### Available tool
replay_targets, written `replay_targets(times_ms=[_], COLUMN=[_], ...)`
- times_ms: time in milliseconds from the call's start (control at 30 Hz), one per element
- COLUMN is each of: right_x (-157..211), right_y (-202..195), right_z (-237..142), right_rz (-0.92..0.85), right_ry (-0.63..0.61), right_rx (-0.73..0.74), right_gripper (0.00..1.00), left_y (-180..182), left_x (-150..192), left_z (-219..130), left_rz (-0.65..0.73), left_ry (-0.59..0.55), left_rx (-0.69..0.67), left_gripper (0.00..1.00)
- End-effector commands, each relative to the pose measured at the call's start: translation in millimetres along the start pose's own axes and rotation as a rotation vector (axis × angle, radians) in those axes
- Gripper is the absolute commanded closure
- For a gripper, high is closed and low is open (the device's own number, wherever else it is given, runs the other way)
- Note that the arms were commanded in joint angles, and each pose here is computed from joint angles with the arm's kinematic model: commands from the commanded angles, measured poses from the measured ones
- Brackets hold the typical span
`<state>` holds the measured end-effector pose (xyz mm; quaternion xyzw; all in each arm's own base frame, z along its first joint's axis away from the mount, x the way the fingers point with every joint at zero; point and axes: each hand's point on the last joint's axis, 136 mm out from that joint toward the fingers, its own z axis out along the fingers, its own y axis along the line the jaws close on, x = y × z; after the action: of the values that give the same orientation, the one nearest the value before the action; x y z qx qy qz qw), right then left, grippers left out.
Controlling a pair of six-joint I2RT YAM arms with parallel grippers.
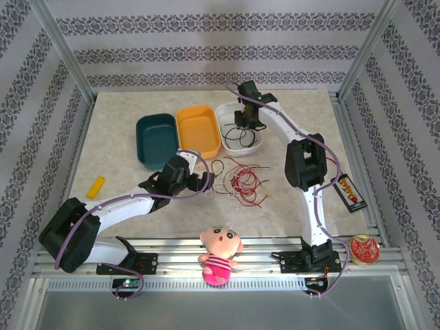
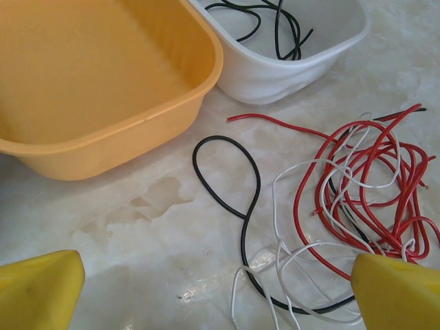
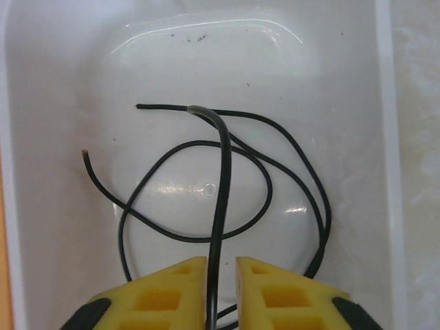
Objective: Untangle the cables
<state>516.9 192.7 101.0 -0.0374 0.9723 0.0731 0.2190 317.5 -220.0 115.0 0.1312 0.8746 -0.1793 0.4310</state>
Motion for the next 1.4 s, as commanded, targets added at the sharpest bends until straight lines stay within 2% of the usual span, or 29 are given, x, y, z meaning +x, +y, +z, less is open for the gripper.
replay_targets(times_ms=[0,433,800,967,1067,1200,1267,1367], right_x=[-8,-22,-17,7,29,61,81,108], right_y=[7,10,16,10,3,-14,-25,-37], right_z=[-17,-91,-159,-188,-198,-205,-205,-202], right_rz=[-0.001,-0.034,-0.032,0.000,0.024,0.064,0.095,0.136], right_ry=[-0.025,-0.167,-0.295,-0.345,-0.369,-0.376,-0.365,-0.342], right_rx=[-0.016,0.024,0.023,0.010,0.002,0.018,0.036,0.047], right_gripper=[0.71,0.45,0.38,0.36,0.31,0.20,0.02,0.02], left_y=[3,10,12,9,6,1,-3,-7], left_x=[0,-7,-12,-13,-14,-15,-16,-14], left_z=[-6,-10,-12,-10,-7,-3,0,4], left_rz=[-0.028,-0.052,-0.058,-0.050,-0.039,-0.021,-0.010,-0.002], left_ry=[-0.009,-0.059,-0.087,-0.079,-0.066,-0.052,-0.040,-0.014], left_rx=[-0.025,-0.061,-0.068,-0.059,-0.051,-0.029,-0.014,0.001], left_gripper=[0.01,0.02,0.01,0.01,0.01,0.01,0.01,0.01])
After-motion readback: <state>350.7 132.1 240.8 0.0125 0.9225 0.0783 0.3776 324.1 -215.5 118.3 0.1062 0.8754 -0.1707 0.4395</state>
